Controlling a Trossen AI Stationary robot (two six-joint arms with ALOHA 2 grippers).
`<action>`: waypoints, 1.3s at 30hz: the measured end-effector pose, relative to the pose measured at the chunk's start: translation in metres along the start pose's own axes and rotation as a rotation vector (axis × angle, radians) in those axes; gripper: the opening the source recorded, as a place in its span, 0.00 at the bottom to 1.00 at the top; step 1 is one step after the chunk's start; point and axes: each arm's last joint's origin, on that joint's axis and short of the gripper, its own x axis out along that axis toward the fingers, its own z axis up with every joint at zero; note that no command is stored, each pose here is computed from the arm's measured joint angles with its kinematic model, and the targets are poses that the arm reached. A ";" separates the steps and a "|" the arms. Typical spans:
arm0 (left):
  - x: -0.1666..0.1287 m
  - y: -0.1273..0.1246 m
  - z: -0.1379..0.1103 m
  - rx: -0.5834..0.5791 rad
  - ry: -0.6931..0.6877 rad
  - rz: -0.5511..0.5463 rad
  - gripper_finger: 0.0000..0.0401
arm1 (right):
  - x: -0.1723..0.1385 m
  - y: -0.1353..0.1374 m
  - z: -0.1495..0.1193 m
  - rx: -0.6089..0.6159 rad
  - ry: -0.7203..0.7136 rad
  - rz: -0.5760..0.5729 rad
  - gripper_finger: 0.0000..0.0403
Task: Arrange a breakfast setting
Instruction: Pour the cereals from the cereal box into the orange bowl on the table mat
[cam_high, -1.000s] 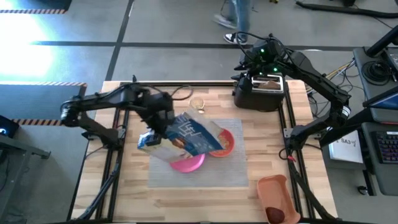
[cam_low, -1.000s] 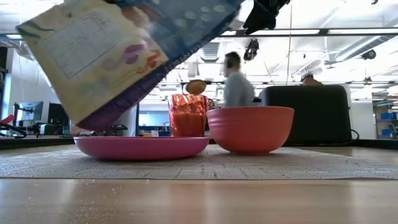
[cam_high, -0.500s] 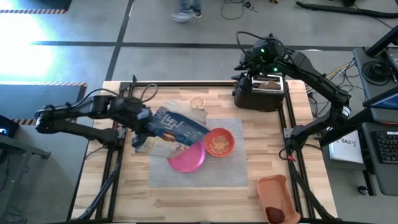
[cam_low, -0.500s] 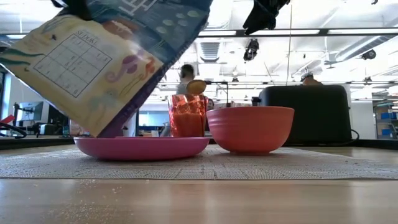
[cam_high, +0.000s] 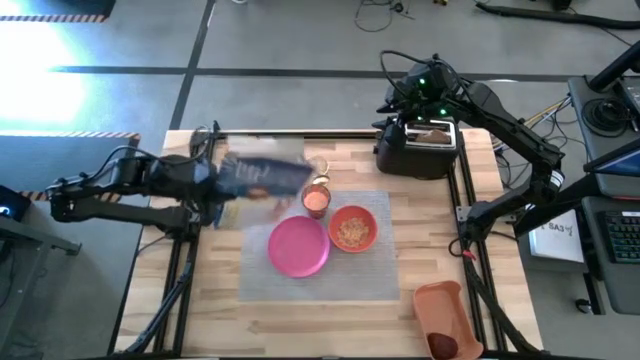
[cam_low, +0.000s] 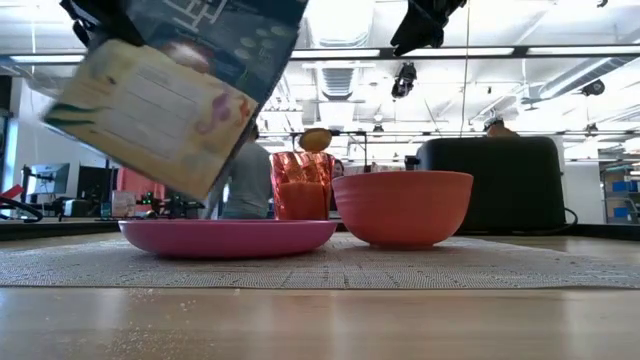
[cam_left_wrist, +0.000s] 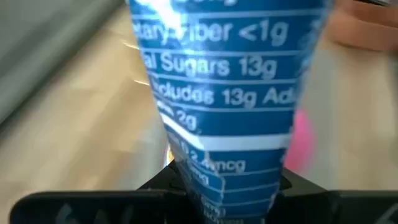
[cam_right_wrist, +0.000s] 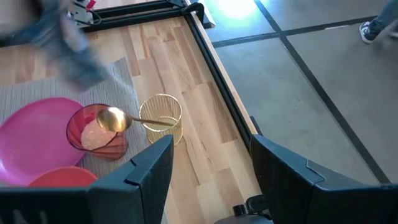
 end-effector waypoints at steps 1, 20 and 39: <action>-0.002 0.002 0.000 -0.004 -0.028 0.062 0.17 | 0.000 0.000 0.000 0.000 0.000 0.000 0.50; 0.056 0.027 -0.044 -0.458 -0.427 0.866 0.17 | 0.000 0.000 0.000 0.001 0.000 0.000 0.50; 0.094 0.036 -0.089 -0.520 -0.503 1.052 0.17 | 0.000 0.000 0.000 0.001 0.000 0.000 0.50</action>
